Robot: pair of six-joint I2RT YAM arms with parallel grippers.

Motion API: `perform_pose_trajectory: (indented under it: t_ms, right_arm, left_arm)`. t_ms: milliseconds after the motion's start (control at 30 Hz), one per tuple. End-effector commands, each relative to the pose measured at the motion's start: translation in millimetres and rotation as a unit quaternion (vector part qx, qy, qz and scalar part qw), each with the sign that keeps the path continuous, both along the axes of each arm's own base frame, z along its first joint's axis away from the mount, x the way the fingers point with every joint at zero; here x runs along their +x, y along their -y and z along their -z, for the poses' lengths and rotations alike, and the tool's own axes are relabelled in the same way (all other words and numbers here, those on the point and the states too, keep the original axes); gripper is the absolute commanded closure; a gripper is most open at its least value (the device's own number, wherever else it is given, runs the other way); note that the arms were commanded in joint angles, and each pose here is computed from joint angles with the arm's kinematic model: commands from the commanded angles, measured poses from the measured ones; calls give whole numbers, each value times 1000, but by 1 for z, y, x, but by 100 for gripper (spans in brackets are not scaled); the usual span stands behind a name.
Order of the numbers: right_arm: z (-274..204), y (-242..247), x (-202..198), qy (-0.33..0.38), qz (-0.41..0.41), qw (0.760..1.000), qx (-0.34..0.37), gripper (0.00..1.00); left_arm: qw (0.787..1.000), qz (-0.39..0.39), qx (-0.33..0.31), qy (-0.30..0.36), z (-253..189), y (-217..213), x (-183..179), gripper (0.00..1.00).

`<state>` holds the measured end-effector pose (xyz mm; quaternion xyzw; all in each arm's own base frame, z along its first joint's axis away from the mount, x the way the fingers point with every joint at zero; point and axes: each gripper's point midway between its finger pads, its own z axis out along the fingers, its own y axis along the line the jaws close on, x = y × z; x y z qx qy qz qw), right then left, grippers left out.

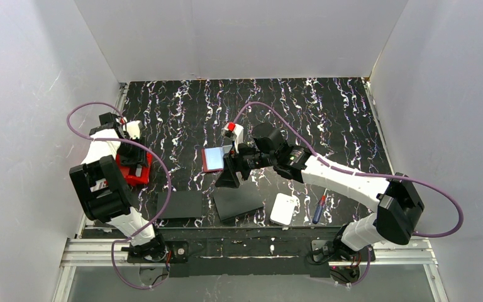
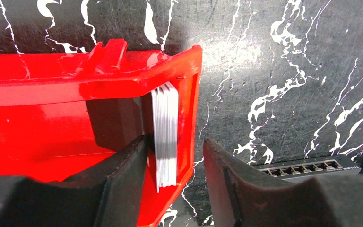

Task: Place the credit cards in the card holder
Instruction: Pick up the credit card from the storage box.

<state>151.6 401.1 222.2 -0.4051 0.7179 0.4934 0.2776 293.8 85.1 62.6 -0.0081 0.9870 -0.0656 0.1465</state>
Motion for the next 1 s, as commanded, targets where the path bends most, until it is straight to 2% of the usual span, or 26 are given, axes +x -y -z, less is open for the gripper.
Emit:
perform_pose_trajectory:
  t_ms: [0,333,767,967]
  right_arm:
    - [-12,-4,-1,13,-7,1000,19,25]
    - [-16,-8,-2,19,-10,999,31,26]
    - [-16,-8,-3,18,-11,999,31,26]
    - [-17,-8,-4,19,-13,999,33,26]
  left_arm:
    - [1000,4,0,15,-13,2,-4,59]
    - [1000,7,2,17,-17,1,-3,70]
    - [1000,8,6,27,-24,0,-2,73]
    - [1000,7,-2,17,-19,2,-3,79]
